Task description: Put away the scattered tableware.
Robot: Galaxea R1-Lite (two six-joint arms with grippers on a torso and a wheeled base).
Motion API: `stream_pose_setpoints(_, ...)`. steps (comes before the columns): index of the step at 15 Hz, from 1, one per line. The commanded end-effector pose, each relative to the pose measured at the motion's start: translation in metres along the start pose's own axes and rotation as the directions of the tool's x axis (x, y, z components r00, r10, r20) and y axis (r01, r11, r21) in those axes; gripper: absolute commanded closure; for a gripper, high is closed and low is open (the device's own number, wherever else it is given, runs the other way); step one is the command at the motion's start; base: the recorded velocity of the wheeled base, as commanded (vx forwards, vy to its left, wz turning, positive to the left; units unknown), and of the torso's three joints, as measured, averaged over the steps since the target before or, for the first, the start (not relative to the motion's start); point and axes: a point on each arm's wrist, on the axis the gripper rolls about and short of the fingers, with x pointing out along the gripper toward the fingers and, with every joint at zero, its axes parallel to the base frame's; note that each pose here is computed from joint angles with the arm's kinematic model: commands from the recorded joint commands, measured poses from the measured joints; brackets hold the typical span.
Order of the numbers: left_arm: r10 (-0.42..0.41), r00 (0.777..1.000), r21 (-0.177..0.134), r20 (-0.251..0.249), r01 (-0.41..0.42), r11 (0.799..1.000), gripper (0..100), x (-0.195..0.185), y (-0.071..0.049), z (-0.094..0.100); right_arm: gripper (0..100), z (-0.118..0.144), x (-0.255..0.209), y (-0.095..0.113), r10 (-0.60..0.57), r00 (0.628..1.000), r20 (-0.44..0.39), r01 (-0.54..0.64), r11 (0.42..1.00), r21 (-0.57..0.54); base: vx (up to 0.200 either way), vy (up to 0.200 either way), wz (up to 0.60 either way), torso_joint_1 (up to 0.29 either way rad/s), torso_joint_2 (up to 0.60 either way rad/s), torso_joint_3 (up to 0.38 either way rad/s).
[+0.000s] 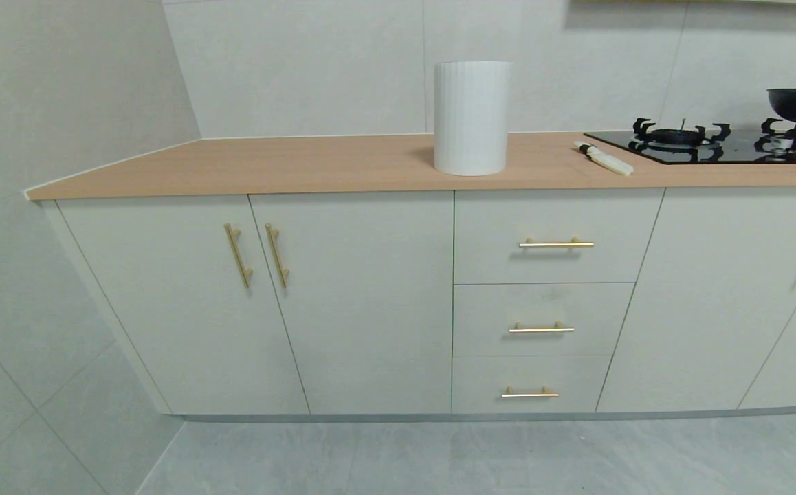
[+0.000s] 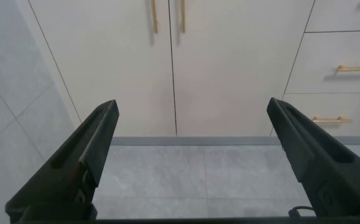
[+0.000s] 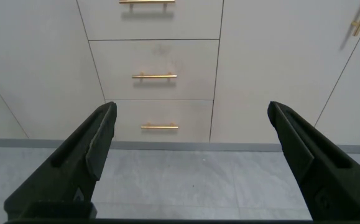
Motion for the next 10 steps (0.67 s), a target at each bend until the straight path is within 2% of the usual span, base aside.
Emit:
stream_pose_setpoints(1,0.0,1.0,-0.001,0.0,0.0,1.0,0,0.0,0.0,0.0,0,0.0001,0.0002,0.0,0.001,1.0,-0.004,-0.001,1.0,0.0,0.2,0.0,0.0,0.002,0.0,-0.002)
stream_pose_setpoints(10,0.0,1.0,-0.001,0.0,0.0,1.0,0,0.0,0.0,0.0,0,0.0001,0.0002,0.0,0.001,1.0,-0.004,-0.001,1.0,-0.002,0.2,0.0,0.0,0.001,0.0,0.0)
